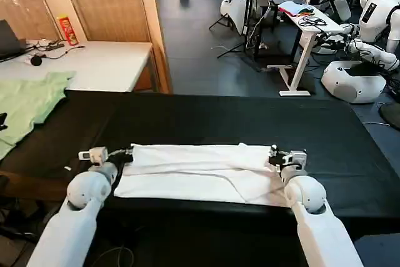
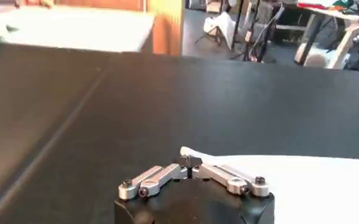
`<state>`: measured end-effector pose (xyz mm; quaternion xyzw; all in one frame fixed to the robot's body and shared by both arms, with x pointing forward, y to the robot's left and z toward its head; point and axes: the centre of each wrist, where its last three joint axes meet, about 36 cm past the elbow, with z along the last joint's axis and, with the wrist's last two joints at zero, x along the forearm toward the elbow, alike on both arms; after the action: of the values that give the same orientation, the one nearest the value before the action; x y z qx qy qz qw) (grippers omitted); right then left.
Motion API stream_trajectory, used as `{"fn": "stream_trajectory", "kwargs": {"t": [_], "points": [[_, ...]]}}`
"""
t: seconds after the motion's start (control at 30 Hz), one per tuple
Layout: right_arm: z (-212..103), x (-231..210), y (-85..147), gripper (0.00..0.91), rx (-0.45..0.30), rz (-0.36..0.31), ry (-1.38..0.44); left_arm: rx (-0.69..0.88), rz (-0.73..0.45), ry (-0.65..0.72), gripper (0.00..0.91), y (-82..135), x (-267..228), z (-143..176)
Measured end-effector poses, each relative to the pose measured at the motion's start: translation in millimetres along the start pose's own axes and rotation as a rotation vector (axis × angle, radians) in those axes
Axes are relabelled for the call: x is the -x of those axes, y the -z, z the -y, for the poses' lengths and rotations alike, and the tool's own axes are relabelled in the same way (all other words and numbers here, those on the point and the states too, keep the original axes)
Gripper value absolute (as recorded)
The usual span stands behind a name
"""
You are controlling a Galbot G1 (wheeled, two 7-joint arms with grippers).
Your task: Fold and organize the clothes.
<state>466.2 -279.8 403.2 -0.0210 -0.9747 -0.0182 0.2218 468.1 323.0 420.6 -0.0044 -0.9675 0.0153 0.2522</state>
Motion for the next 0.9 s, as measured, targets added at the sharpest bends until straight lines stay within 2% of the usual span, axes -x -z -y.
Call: {"fn": "stream_trajectory", "kwargs": {"t": [0.03, 0.27, 0.47, 0.67, 0.9], "points": [[0.6, -1.1, 0.6, 0.878, -0.001, 0.004, 0.008, 0.002, 0.003, -0.001, 0.878, -0.2, -0.9, -0.5], [11.3, -13.7, 5.9, 0.878, -0.017, 0.026, 0.035, 0.007, 0.048, -0.019, 0.878, 0.1, -3.8, -0.8], [22.1, -31.2, 11.0, 0.878, -0.032, 0.039, 0.031, -0.026, 0.065, -0.008, 0.878, 6.5, -4.5, -14.9], [26.8, -49.5, 14.8, 0.878, -0.037, 0.062, 0.037, -0.094, 0.061, -0.037, 0.878, 7.2, -20.1, -24.3], [22.0, -63.8, 11.7, 0.878, -0.032, 0.071, 0.052, -0.231, 0.076, -0.076, 0.878, -4.4, -45.9, -22.0]]}}
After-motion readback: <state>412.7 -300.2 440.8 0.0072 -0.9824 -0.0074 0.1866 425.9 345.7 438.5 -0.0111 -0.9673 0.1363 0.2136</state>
